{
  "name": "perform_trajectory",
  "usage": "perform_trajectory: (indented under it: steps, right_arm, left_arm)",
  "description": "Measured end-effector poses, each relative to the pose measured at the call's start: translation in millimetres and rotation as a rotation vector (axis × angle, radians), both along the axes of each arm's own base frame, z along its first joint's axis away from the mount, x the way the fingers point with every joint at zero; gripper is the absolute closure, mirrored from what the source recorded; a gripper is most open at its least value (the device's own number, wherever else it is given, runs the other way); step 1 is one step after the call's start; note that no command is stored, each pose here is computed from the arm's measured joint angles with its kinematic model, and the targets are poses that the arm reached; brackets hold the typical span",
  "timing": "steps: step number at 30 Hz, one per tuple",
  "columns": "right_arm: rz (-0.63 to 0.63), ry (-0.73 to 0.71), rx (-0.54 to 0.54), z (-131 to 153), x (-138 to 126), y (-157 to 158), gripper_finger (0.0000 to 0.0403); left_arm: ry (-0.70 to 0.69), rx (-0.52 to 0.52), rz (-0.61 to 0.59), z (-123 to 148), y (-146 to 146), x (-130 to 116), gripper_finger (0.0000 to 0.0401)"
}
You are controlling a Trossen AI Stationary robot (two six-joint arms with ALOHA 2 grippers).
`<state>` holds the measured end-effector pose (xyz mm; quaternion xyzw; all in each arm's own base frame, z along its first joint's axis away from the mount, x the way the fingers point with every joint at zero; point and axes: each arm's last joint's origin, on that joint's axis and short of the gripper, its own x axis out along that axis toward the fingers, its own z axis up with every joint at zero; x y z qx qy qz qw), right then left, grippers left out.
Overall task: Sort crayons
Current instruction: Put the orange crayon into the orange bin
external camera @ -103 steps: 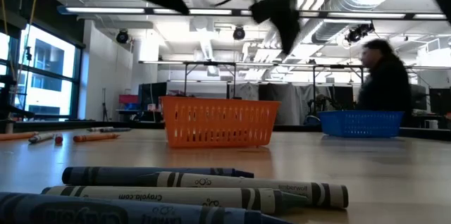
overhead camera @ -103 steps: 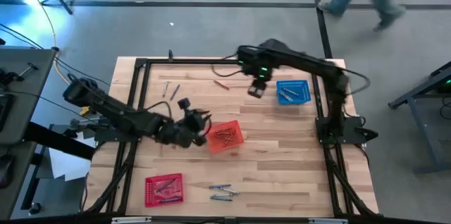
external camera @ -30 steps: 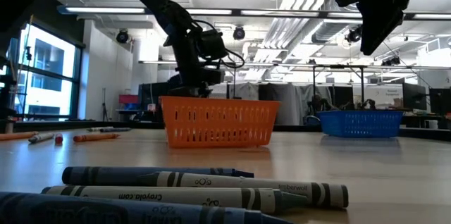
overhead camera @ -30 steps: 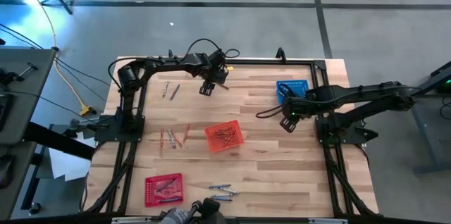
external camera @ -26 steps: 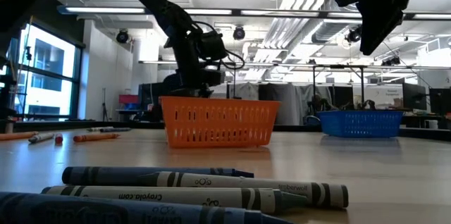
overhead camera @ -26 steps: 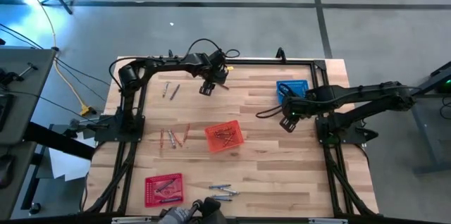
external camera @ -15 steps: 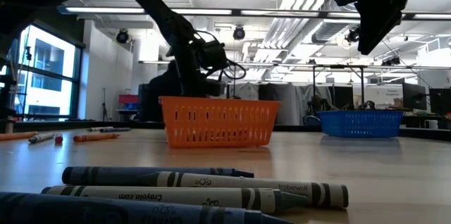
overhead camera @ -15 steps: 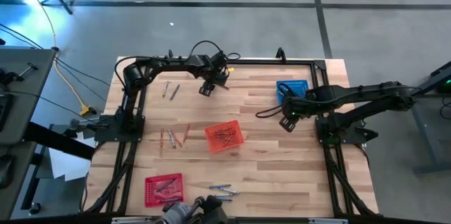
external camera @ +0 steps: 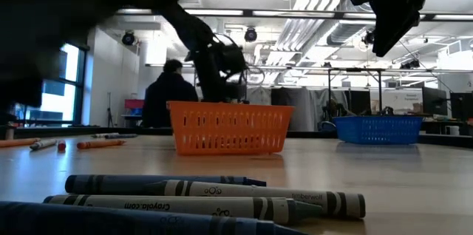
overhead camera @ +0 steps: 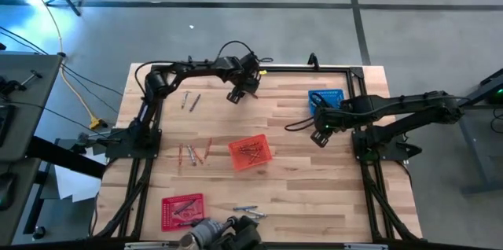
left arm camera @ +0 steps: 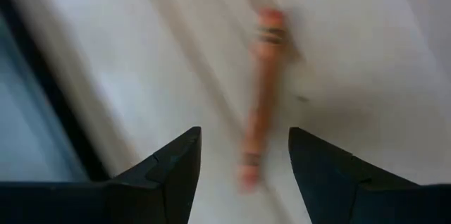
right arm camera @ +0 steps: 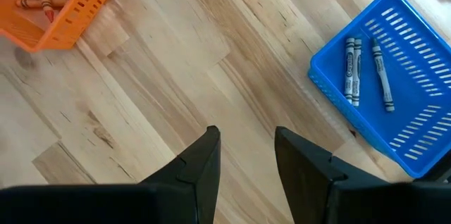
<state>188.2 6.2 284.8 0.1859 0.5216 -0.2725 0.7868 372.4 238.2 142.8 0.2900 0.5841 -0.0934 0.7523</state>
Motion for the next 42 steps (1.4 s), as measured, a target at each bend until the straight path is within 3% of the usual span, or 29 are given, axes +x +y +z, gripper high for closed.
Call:
perform_trajectory:
  steps: [8, 27, 37, 42]
  right_arm:
    - [0.015, 0.001, -0.005, 0.1, 0.2, 0.0, 0.0274]
    - [0.029, -0.010, -0.018, 0.6, 1.6, -0.1, 0.0274]
    - [0.028, -0.010, -0.017, 0.6, 1.6, -0.1, 0.0274]
    - [0.029, -0.010, -0.015, 0.6, 1.6, -0.1, 0.0274]
  left_arm:
    - [0.145, -0.141, -0.010, -12.2, 3.7, 8.7, 0.0219]
    - [0.153, -0.192, 0.114, -4.7, 7.9, 9.3, 0.0391]
    - [0.128, -0.197, 0.199, -0.2, 7.8, 9.1, 0.0400]
    - [0.099, -0.187, 0.213, 16.5, 6.2, 6.8, 0.0400]
